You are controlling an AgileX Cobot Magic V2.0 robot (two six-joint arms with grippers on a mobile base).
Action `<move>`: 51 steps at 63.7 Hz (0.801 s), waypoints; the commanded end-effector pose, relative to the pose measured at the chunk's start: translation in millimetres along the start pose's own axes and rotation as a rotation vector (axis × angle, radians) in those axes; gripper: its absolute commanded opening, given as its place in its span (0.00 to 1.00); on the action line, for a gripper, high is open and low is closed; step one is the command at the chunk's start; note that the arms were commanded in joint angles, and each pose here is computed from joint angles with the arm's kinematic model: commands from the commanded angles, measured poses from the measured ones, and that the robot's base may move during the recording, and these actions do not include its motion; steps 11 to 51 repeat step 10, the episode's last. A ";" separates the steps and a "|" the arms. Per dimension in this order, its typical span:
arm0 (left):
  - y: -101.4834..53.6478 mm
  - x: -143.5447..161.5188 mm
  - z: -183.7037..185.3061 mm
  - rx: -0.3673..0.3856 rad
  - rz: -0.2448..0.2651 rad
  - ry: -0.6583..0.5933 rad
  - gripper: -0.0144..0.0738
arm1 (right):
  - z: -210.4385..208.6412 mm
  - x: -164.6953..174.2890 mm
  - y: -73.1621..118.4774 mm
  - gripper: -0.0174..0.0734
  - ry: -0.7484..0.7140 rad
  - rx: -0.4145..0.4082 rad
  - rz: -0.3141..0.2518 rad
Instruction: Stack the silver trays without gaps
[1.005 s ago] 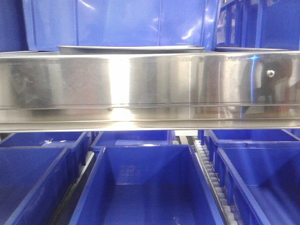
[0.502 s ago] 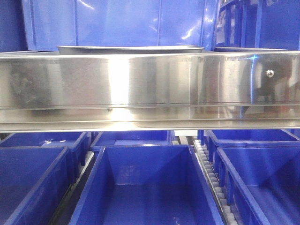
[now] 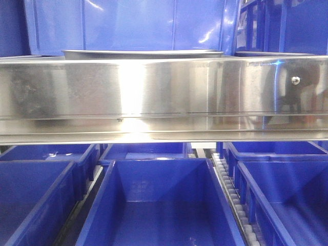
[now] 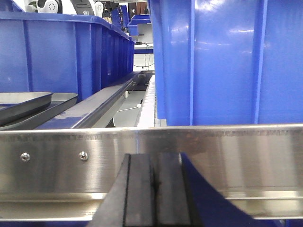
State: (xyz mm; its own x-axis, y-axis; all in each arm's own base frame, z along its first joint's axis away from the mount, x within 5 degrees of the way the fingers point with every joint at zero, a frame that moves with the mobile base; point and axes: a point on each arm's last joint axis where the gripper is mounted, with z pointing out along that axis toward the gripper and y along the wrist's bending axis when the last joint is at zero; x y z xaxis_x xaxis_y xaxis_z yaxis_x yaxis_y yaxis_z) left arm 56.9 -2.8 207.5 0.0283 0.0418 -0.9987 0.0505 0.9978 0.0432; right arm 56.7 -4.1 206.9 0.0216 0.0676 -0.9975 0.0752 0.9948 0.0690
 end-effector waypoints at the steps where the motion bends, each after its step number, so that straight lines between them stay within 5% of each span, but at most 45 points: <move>1: 0.0 -2.0 -0.5 0.001 -0.007 -0.021 0.15 | -0.4 -1.5 0.1 0.10 -0.019 -0.003 -0.005; 51: 0.0 -2.0 -0.5 0.001 -0.007 -0.021 0.15 | -0.4 -1.5 0.1 0.10 -0.019 -0.003 -0.005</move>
